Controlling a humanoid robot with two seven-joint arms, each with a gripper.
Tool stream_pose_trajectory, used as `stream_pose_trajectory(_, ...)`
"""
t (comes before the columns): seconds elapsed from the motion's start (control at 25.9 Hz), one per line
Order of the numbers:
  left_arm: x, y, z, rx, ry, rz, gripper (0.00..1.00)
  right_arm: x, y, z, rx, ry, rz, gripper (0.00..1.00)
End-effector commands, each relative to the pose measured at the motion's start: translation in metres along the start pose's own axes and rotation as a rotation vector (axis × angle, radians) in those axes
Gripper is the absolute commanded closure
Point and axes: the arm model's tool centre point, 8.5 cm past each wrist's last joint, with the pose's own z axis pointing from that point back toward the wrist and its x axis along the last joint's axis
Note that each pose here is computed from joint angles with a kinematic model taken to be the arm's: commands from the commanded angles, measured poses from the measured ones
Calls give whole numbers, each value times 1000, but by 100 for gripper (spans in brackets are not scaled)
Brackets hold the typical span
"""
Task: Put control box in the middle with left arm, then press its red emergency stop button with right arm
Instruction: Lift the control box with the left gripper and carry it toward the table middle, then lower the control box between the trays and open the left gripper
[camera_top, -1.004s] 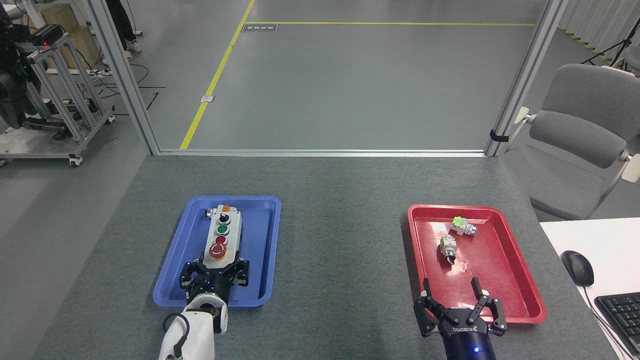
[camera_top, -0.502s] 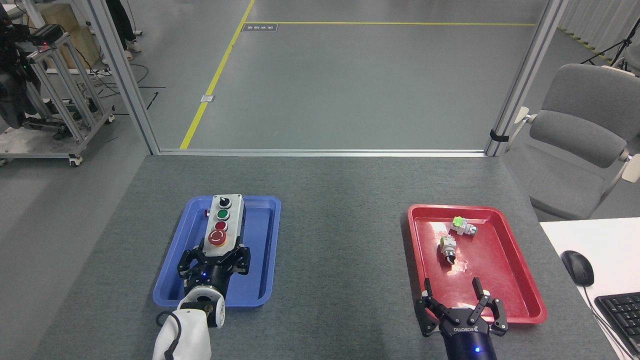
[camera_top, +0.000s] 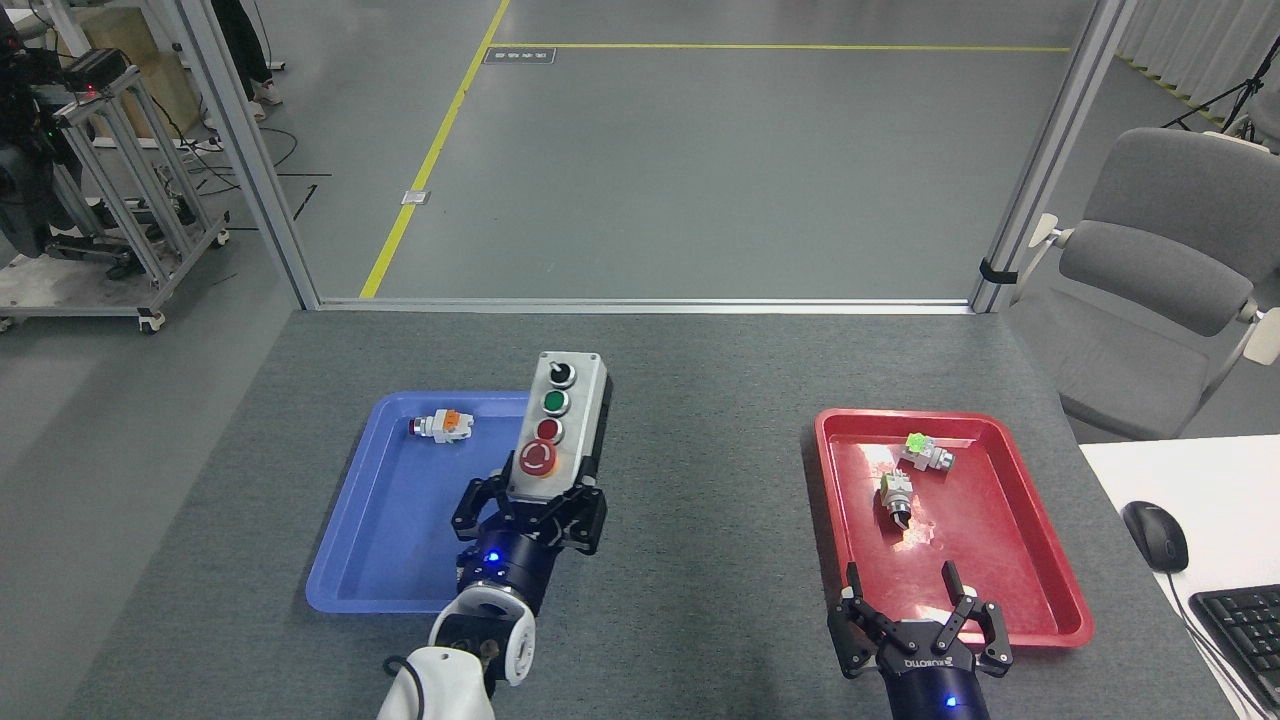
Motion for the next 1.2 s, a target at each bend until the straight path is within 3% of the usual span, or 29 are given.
stream_pose_trajectory(0.0,36,-2,-8,-13,-74,-29,100,1,0,0,0,-1,-2,1)
stream_pose_trajectory(0.42,68,-67,1,-206,-179,-156,100,3,3,-1,6,3,-7,2)
stream_pose_trajectory(1.16,104,-91,20,-295,-234,-247,97,9,5,0,14,4,-21,2)
